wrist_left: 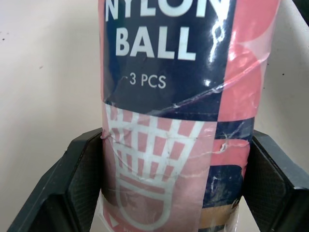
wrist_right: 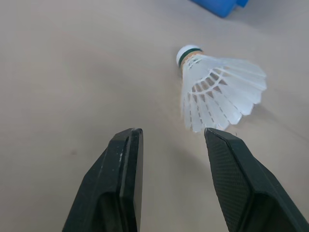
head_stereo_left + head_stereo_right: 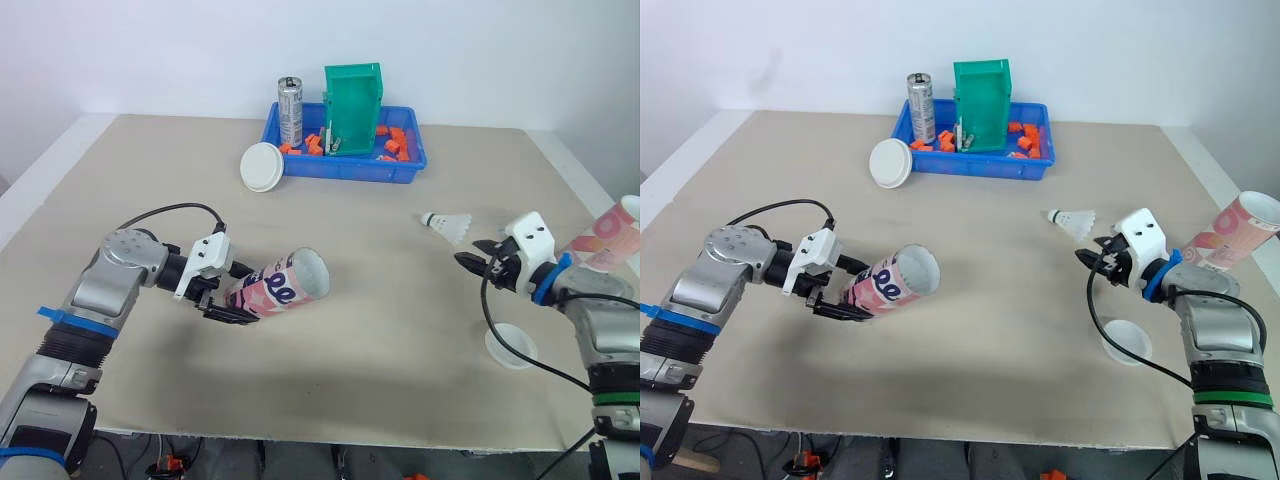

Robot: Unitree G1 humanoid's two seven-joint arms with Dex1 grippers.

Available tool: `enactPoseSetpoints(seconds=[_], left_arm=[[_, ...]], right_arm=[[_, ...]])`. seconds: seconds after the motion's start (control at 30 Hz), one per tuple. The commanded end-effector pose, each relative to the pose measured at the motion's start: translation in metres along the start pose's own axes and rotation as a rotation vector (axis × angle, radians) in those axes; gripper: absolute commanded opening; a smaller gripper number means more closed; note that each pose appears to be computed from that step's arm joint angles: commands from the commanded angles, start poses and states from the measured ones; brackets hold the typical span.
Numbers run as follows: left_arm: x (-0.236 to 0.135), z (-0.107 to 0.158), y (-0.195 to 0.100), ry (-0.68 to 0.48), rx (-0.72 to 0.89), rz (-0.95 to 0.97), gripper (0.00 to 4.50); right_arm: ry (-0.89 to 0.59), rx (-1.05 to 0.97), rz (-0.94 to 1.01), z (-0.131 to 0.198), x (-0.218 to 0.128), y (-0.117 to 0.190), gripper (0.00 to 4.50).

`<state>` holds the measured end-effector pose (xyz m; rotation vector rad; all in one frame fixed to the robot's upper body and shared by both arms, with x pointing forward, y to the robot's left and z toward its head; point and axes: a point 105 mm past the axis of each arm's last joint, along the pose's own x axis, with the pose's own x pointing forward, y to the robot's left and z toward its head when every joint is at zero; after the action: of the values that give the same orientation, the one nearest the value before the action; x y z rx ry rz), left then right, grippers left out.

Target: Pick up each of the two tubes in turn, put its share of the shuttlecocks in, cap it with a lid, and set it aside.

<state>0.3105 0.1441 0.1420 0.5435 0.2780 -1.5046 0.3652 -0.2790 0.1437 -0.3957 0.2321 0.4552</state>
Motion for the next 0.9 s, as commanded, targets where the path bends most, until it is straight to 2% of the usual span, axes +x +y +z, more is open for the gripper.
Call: enactPoseSetpoints(seconds=[0.03,0.53,0.57,0.6,0.7,0.9], left_arm=[[-0.008,0.009,0.002,-0.006,0.042,0.022,3.83],[-0.012,0.01,0.0,0.003,0.043,0.03,3.83],[-0.013,0.01,-0.001,0.004,0.043,0.03,3.83],[-0.013,0.01,-0.001,0.004,0.042,0.031,3.83],[-0.013,0.01,-0.001,0.005,0.041,0.032,3.83],[-0.013,0.011,-0.002,0.005,0.042,0.033,3.83]], right_arm=[[-0.022,-0.023,-0.03,0.009,0.006,-0.01,2.24],[-0.009,0.02,-0.048,0.008,0.039,-0.021,2.24],[-0.008,0.027,-0.06,0.007,0.039,-0.023,1.74],[-0.015,0.032,-0.059,0.008,0.039,-0.024,1.55],[-0.036,0.024,-0.043,0.01,0.038,-0.024,0.12],[-0.114,-0.058,0.006,0.033,0.019,-0.019,0.12]])
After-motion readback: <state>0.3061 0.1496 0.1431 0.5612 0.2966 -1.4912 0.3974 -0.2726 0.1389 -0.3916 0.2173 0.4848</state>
